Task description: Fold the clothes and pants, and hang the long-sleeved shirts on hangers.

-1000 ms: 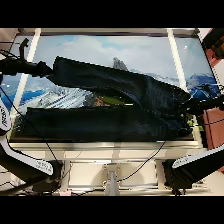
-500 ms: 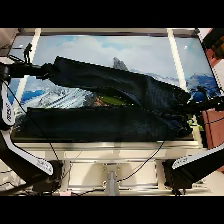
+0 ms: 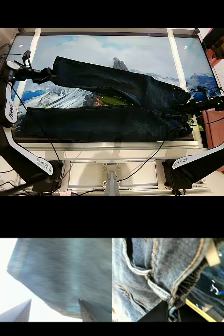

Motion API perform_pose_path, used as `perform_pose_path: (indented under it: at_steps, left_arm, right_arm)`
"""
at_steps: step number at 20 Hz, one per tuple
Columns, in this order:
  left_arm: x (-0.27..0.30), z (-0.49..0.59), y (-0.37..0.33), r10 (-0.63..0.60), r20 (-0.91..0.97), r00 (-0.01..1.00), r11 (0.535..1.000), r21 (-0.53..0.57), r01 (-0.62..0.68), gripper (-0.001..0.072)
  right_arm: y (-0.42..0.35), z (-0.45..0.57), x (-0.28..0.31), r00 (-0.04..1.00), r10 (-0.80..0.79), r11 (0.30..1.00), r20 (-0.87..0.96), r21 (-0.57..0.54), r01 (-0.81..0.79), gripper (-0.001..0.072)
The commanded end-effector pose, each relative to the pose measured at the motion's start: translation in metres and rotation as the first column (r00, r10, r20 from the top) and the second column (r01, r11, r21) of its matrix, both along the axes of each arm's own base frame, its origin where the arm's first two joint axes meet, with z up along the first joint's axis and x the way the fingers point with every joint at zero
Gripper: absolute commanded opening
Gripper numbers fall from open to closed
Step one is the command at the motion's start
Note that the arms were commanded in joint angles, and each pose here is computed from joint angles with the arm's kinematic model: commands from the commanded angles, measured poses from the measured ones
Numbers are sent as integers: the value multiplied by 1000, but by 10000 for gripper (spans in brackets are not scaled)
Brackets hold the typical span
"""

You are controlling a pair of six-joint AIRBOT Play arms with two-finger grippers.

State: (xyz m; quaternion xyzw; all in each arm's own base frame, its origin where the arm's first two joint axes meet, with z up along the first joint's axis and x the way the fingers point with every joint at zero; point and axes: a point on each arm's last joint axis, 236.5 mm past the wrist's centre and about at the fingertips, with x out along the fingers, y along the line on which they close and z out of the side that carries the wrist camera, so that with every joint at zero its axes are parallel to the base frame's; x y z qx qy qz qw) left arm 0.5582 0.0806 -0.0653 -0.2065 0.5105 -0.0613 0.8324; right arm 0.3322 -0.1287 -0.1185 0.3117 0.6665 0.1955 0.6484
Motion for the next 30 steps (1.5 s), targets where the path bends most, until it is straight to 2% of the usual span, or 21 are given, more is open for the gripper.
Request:
perform_pose_path:
  at_steps: [1,2,4,8,9,10,11,14,15,16,17,23,25,27,30]
  left_arm:
    - [4,-11,38,150,-14,989,987,66,-149,583]
    - [5,-15,43,182,-18,983,982,55,-181,582]
    - [4,-29,44,216,-44,975,976,38,-215,472]
    - [25,-40,37,274,3,962,962,-20,-273,471]
    - [32,-40,35,283,23,959,959,-29,-283,426]
    - [35,-43,31,283,32,959,959,-27,-282,306]
    - [38,-46,25,275,35,961,961,-24,-275,275]
    - [45,-56,2,233,46,971,973,-9,-233,275]
    - [49,-56,-5,206,64,976,978,6,-207,236]
    - [53,-53,-11,182,89,979,983,22,-184,113]
    - [58,-47,-15,173,116,978,984,32,-178,39]
    - [63,46,-1,144,262,954,983,71,-168,39]
    - [47,86,17,99,277,956,976,160,-148,39]
    - [16,111,36,86,221,972,960,241,-139,38]
    - [-43,114,62,123,28,992,933,337,-125,39]
  right_arm:
    - [-3,-2,4,1000,-11,1000,9,-17,11,43]
    - [-3,-3,4,1000,-13,1000,10,-19,13,43]
    - [-3,-3,4,1000,-14,1000,10,-20,14,43]
    - [-4,-3,4,1000,-18,1000,6,-20,19,43]
    - [-4,-3,4,1000,-19,1000,7,-21,19,43]
    - [-4,-3,5,1000,-20,1000,8,-24,21,43]
    - [-5,-4,5,1000,-22,999,10,-26,22,43]
    - [-5,-3,5,1000,-22,999,10,-26,22,43]
    - [-4,-3,5,1000,-22,999,10,-25,22,43]
    - [-5,-3,6,1000,-24,999,12,-26,24,43]
    - [-4,-3,8,999,-29,999,16,-23,29,43]
    - [13,27,48,980,-142,985,139,117,126,42]
    - [10,34,57,973,-159,983,166,124,139,42]
    - [3,35,65,967,-192,979,169,103,177,42]
    - [-6,31,74,955,-246,969,165,75,237,42]
